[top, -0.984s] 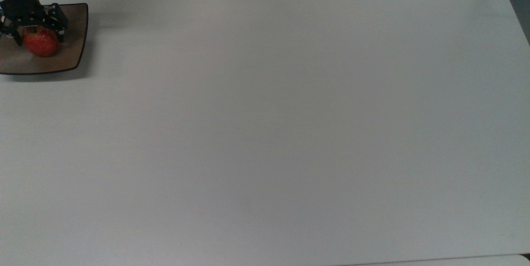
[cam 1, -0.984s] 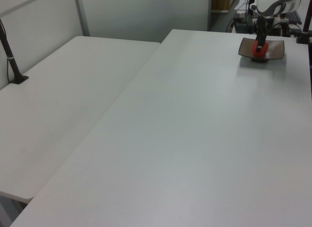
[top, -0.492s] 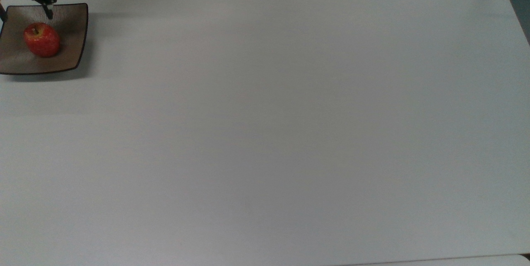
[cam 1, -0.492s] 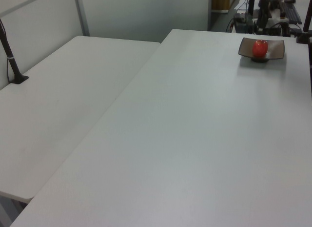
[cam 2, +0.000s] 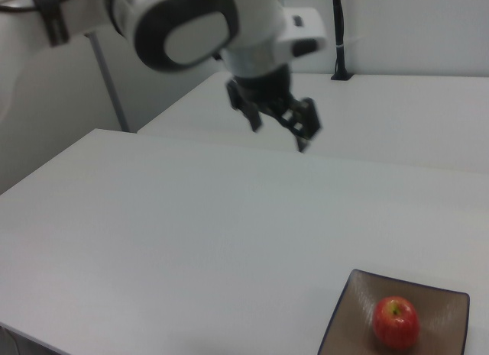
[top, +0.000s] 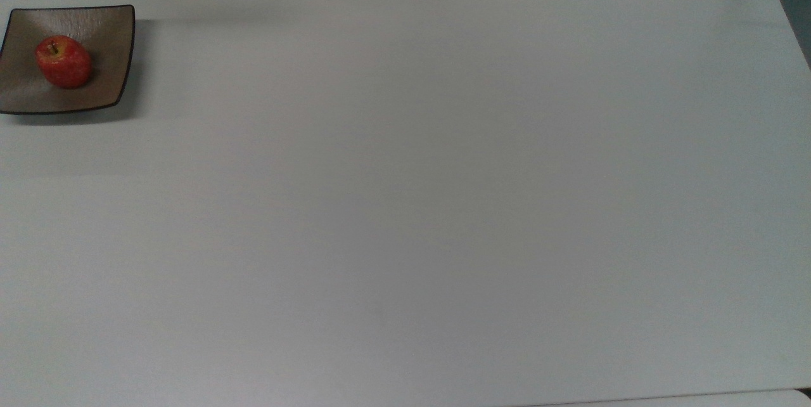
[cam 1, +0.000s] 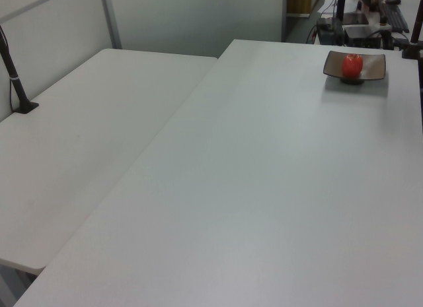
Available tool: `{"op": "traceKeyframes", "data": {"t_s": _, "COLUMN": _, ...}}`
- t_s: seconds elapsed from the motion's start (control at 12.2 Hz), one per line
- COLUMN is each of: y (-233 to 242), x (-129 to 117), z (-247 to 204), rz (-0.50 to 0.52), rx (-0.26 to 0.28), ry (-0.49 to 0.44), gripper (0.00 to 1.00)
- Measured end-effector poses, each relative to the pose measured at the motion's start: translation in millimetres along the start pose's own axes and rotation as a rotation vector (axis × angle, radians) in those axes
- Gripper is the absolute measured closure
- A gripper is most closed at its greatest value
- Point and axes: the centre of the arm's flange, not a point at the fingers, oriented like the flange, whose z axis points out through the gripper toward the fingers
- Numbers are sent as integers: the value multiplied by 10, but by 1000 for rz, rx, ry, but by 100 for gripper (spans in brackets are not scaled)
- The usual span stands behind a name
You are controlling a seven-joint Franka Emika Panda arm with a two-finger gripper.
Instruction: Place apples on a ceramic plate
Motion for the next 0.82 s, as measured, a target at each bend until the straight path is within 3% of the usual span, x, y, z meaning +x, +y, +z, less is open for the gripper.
{"op": "traceKeyframes", "data": {"t_s": 0.25, "y": -917, "x": -30, "z": -155, "rz": -19, "rx": 76, "ry": -71, "gripper": 0}}
{"op": "traceKeyframes", "data": {"t_s": 0.41, "y": -1521, "x": -14, "z": -107, "rz": 19, "rx": 98, "ry": -106, "gripper": 0}}
{"op": "traceKeyframes", "data": {"t_s": 0.66, "y": -2477, "x": -103, "z": 243, "rz": -3, "rx": -6, "ry": -187, "gripper": 0}}
{"op": "traceKeyframes", "data": {"t_s": 0.82, "y": -2792, "x": -175, "z": 531, "rz": -44, "rx": -32, "ry": -240, "gripper": 0}}
